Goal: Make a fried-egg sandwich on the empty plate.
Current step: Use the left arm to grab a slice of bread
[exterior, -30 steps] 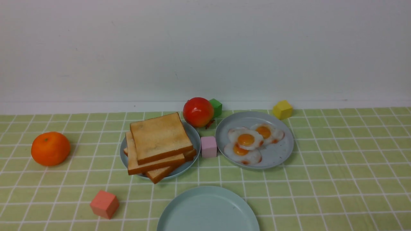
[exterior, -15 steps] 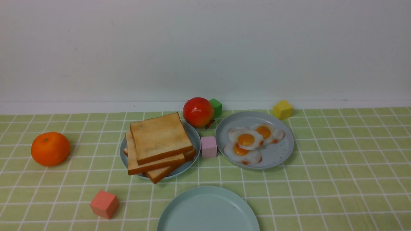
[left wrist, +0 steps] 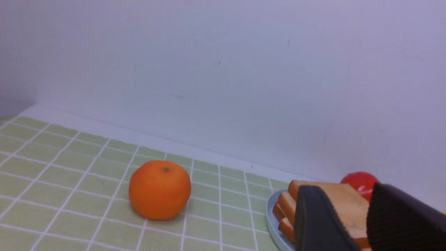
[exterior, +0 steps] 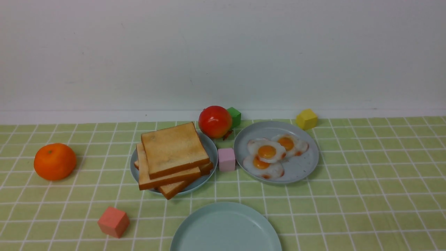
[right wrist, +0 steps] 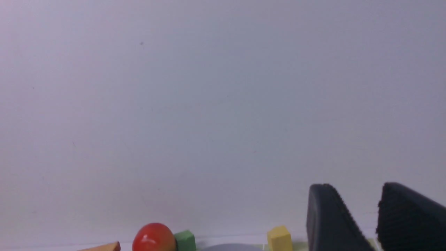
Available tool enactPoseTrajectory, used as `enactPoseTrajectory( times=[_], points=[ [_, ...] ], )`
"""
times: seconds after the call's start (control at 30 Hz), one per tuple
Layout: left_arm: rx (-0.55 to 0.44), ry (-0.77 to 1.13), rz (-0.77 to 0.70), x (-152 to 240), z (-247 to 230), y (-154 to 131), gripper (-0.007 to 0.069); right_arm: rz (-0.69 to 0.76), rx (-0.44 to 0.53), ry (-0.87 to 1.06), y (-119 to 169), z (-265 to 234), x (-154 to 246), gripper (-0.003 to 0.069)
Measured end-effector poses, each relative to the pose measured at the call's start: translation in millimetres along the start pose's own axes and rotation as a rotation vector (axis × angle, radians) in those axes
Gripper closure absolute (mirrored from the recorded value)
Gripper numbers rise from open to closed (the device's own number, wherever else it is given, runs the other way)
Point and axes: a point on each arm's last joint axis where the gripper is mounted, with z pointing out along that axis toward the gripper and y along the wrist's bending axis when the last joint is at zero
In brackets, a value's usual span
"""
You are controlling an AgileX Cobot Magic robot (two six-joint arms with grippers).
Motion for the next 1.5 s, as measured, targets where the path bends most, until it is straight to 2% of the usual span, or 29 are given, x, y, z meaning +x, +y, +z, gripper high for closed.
enactPoseTrajectory(
  times=[0.2,0.37,0.47,0.5,0.53,0.63,0.7,0.73,0.77,0.83,0.9,1.0,1.03,1.07,1.1,1.13,1.2,1.3,1.37,1.47,1.5],
  points=[
    [0.014,-0.033,-0.027,-2.7,0.0,-1.1,0.0386,0.015,-0.006,-0.050,0.5,-0.1,-4.5,0.0418],
    [0.162,-0.359,-0.235,-34.0,-7.0,-10.6,0.0386,0.186,-0.016,-0.170,0.7,-0.7,-20.2,0.0418],
    [0.240,-0.485,-0.281,-67.4,-15.4,-22.1,0.0386,0.228,-0.046,-0.282,6.6,-1.2,-59.4,0.0418],
    [0.283,-0.550,-0.266,-96.8,-24.3,-33.0,0.0386,0.231,-0.062,-0.338,10.4,-2.4,-82.9,0.0418],
    [0.297,-0.571,-0.245,-108.9,-30.0,-38.2,0.0386,0.233,-0.074,-0.375,13.9,-2.8,-104.1,0.0418],
    [0.321,-0.630,-0.158,-164.2,-42.0,-58.7,0.0386,0.234,-0.092,-0.411,23.2,1.2,-158.3,0.0418],
    [0.296,-0.608,-0.141,-206.7,-43.9,-72.1,0.0386,0.234,-0.093,-0.382,29.7,10.8,-193.8,0.0418],
    [0.269,-0.568,-0.162,-222.1,-36.7,-75.4,0.0386,0.234,-0.090,-0.350,32.4,17.9,-208.1,0.0418],
    [0.257,-0.543,-0.170,-221.0,-36.8,-75.0,0.0386,0.234,-0.089,-0.343,32.9,19.4,-210.8,0.0418],
    [0.147,-0.381,-0.257,-246.5,-17.7,-78.0,0.0386,0.232,-0.066,-0.211,37.5,42.5,-231.0,0.0418],
    [-0.006,-0.159,-0.317,-245.1,5.0,-73.6,0.0386,0.216,-0.028,-0.039,38.4,68.2,-231.1,0.0418],
    [-0.205,0.124,-0.316,-221.9,42.3,-61.5,0.0386,0.160,0.049,0.223,33.4,102.7,-206.1,0.0418],
    [-0.231,0.162,-0.314,-218.0,46.8,-59.6,0.0386,0.156,0.052,0.230,33.0,104.9,-204.7,0.0418],
    [-0.315,0.282,-0.297,-203.2,61.4,-52.9,0.0386,0.128,0.095,0.370,28.9,117.0,-186.8,0.0418],
    [-0.333,0.310,-0.295,-199.6,65.0,-51.4,0.0386,0.125,0.104,0.405,28.0,120.1,-181.9,0.0418],
    [-0.394,0.405,-0.285,-185.1,77.3,-45.6,0.0386,0.113,0.136,0.525,24.5,129.1,-164.7,0.0418],
    [-0.446,0.509,-0.287,-167.1,91.9,-40.2,0.0386,0.119,0.171,0.685,20.9,139.0,-139.9,0.0418],
    [-0.467,0.677,-0.334,-137.3,114.6,-37.5,0.0386,0.179,0.188,0.883,20.3,146.7,-106.9,0.0418],
    [-0.431,0.817,-0.368,-114.7,135.6,-39.9,0.0386,0.207,0.162,1.008,22.5,149.1,-81.9,0.0418],
    [-0.335,0.941,-0.368,-91.6,159.4,-44.2,0.0386,0.233,0.098,1.095,26.2,146.4,-62.6,0.0418],
    [-0.267,1.014,-0.387,-74.7,175.9,-46.7,0.0386,0.247,0.042,1.125,29.9,144.0,-54.0,0.0418]
  ],
)
